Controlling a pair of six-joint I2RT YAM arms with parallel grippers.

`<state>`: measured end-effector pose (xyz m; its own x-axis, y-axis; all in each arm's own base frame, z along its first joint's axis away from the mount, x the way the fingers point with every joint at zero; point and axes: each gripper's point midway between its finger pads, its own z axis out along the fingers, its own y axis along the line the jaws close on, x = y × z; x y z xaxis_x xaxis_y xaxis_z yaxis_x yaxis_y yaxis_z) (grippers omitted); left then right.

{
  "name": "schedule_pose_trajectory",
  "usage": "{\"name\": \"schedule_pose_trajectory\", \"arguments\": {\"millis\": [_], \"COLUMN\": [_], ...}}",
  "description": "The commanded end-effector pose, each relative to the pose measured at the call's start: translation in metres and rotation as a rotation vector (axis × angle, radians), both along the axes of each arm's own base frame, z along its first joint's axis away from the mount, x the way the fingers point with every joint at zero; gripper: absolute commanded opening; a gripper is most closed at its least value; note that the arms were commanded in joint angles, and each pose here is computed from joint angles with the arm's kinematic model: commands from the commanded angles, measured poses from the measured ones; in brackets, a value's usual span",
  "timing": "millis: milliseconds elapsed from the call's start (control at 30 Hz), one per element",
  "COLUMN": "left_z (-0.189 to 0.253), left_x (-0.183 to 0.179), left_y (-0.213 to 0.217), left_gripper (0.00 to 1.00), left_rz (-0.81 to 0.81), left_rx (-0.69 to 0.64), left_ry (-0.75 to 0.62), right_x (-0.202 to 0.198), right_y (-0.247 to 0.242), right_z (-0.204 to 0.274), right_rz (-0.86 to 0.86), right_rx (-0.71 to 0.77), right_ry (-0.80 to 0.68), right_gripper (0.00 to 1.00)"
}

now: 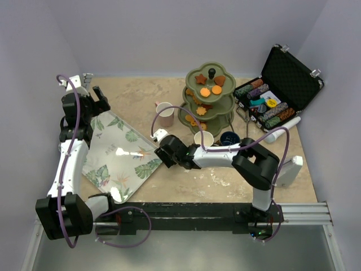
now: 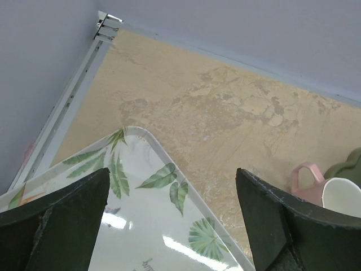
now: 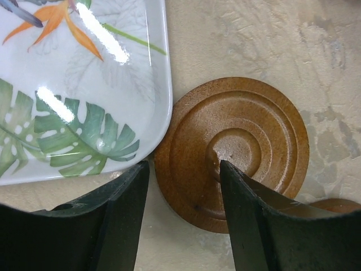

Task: Serve the afternoon tea
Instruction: Move the coaster to the center of the board.

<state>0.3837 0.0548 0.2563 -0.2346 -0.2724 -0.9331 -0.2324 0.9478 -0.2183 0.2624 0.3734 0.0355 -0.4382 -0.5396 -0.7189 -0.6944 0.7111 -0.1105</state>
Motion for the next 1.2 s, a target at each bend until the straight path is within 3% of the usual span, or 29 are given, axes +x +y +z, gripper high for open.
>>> {"name": "schedule_pose_trajectory", "arguments": {"millis": [0, 467, 800, 1167], "left_z": [0.014, 0.015, 0.015, 0.016], "left_x": [0.004, 0.005, 0.004, 0.005], "left_y": [-0.002, -0.006, -0.008, -0.009], "left_gripper": [0.98, 0.98, 0.98, 0.97], "left_rz": [-0.005, -0.026, -0.032, -0.035], "left_rx": [-0.007, -0.016, -0.018, -0.017], "left_ry": [-0.057, -0.061, -0.063, -0.066], "right_x": [-0.002, -0.008, -0.008, -0.007], "right_y": [0.014, -0.006, -0.027, -0.022], "right_z": [0.002, -0.016, -0.013, -0.004], "right_rz": [0.039, -0.112, -0.21, -0.198], "right_rx": [0.03, -0.026, -0.055, -0.025], "right_ry": [-0.004, 0.074, 0.054, 0.042], "right_gripper": [0.57, 0.47, 0.45, 0.45]}}
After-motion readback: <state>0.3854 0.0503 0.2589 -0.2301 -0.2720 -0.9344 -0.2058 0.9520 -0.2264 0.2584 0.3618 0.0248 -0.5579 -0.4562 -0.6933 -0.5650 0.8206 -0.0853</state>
